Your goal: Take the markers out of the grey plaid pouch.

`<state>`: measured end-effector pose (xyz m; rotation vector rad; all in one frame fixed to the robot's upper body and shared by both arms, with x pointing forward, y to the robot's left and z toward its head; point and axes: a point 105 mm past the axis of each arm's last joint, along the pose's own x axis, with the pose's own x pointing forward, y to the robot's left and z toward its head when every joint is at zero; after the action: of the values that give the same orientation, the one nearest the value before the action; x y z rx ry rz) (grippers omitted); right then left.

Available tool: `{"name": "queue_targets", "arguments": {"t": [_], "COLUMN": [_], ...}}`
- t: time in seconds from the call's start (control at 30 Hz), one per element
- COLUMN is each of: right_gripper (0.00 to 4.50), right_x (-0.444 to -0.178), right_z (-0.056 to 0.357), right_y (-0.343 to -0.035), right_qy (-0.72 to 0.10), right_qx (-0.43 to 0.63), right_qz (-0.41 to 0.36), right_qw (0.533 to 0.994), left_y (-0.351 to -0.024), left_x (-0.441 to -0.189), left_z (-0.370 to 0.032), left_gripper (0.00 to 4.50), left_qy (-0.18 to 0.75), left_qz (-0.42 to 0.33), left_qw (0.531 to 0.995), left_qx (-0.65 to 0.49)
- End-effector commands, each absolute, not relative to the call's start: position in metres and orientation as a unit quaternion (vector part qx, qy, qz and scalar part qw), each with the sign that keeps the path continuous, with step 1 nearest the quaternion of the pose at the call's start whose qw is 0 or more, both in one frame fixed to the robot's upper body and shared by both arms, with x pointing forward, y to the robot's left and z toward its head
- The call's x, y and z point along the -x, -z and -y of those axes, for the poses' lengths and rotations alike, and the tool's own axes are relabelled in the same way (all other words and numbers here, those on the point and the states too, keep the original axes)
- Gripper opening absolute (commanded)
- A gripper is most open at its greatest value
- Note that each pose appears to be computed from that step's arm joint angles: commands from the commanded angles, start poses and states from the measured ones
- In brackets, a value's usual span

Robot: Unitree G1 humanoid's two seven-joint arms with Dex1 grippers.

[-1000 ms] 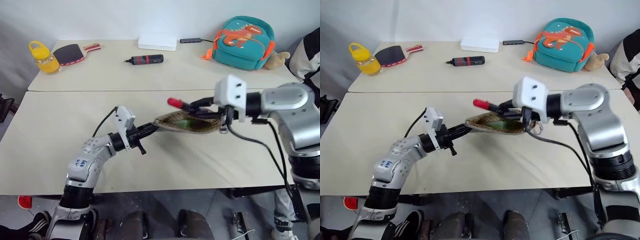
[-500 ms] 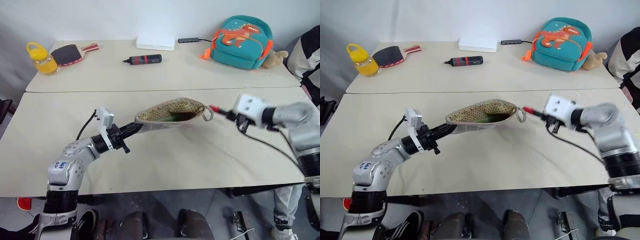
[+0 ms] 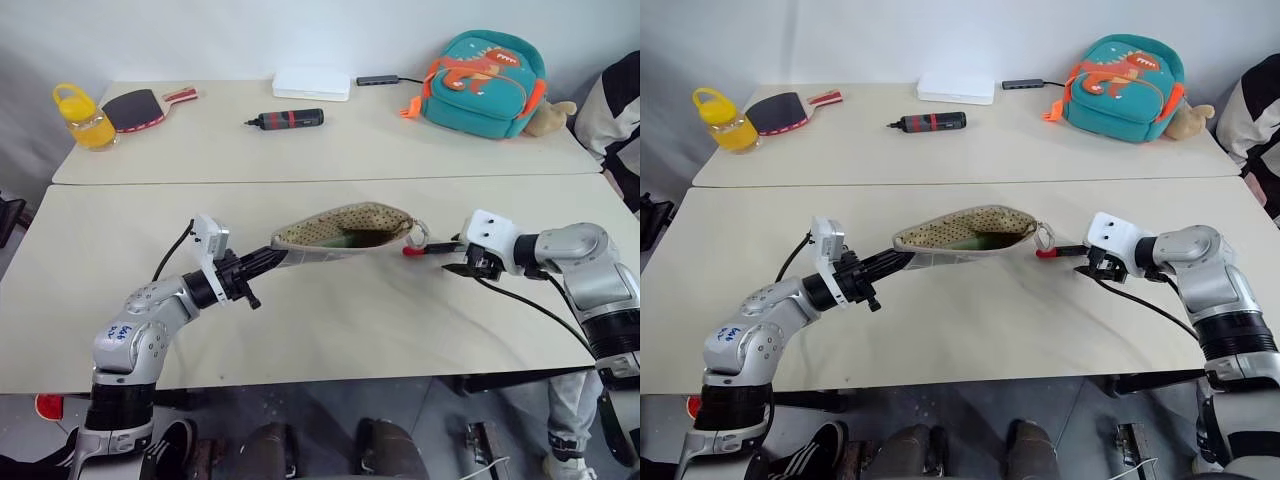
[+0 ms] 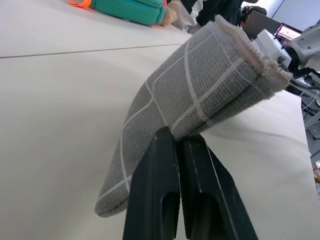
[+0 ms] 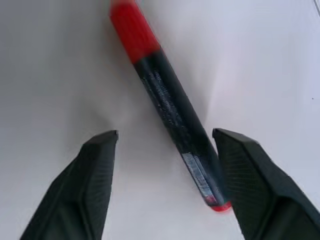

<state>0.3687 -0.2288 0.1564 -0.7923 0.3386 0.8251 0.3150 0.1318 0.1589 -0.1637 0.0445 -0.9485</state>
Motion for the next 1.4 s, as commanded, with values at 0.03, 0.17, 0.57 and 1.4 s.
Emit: {"name": "queue_targets", "arguments": {"t": [0.03,0.17,0.57,1.4], "right_gripper": [2.96,2.96,1.25,0.04], "right_x": [-0.360,-0.354,-0.299,-0.336], "right_z": [0.215,0.200,0.064,0.106], "right_y": [-0.218,-0.266,-0.273,-0.200], "right_qy": [-0.399,-0.389,-0.557,-0.545], "right_qx": [0.330,0.328,0.230,0.538], "right_qz": [-0.065,0.015,0.122,-0.070], "right_qw": [0.853,0.861,0.789,0.640], "left_y": [-0.169,-0.168,-0.168,-0.170], "left_x": [-0.309,-0.309,-0.307,-0.285], "left_z": [-0.127,-0.123,-0.104,-0.080], "left_gripper": [0.00,0.00,0.00,0.00], "left_qy": [0.472,0.478,0.499,0.587], "left_qz": [0.000,-0.002,-0.003,-0.083], "left_qw": [0.878,0.875,0.863,0.791], "left_qx": [0.075,0.079,0.086,0.150]}}
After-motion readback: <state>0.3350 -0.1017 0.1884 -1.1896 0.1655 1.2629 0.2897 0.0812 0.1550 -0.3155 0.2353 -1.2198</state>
